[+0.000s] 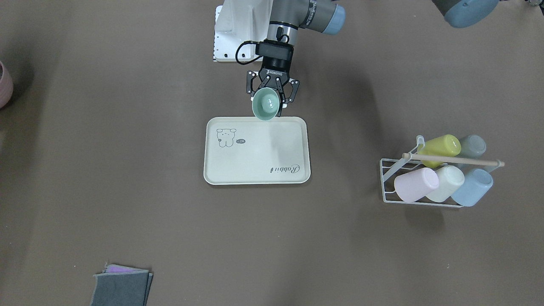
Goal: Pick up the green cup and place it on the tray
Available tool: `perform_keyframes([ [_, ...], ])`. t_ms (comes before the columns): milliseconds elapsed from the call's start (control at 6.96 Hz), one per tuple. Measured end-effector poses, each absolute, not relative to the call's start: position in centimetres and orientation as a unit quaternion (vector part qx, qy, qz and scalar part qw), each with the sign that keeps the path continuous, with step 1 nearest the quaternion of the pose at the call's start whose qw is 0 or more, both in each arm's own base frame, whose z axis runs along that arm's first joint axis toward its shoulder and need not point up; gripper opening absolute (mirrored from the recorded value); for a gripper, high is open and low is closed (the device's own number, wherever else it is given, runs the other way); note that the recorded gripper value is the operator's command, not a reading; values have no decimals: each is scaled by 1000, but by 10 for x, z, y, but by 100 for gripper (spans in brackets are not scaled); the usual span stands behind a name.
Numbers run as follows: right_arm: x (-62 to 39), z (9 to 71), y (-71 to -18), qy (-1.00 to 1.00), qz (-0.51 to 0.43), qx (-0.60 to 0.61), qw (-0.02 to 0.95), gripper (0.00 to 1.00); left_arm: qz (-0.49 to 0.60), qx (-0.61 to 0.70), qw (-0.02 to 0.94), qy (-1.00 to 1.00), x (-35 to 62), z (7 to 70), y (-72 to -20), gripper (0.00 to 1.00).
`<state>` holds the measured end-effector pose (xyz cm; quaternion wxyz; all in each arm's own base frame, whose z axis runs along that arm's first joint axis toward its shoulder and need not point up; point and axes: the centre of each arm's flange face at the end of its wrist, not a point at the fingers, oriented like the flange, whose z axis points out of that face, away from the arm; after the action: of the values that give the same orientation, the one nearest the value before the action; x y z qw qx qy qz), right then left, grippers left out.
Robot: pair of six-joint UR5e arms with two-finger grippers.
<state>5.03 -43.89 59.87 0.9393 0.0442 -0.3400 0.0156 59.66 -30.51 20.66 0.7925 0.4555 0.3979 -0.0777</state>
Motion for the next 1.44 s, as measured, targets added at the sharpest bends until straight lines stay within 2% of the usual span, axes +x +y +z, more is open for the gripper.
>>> perform_keyframes([
  [431,53,591,-434,-335,25,30,941,100,-129,466,781,395,657,241,-326,17],
  [1436,62,600,-428,-327,42,24,944,100,-204,537,747,336,693,241,-384,15],
])
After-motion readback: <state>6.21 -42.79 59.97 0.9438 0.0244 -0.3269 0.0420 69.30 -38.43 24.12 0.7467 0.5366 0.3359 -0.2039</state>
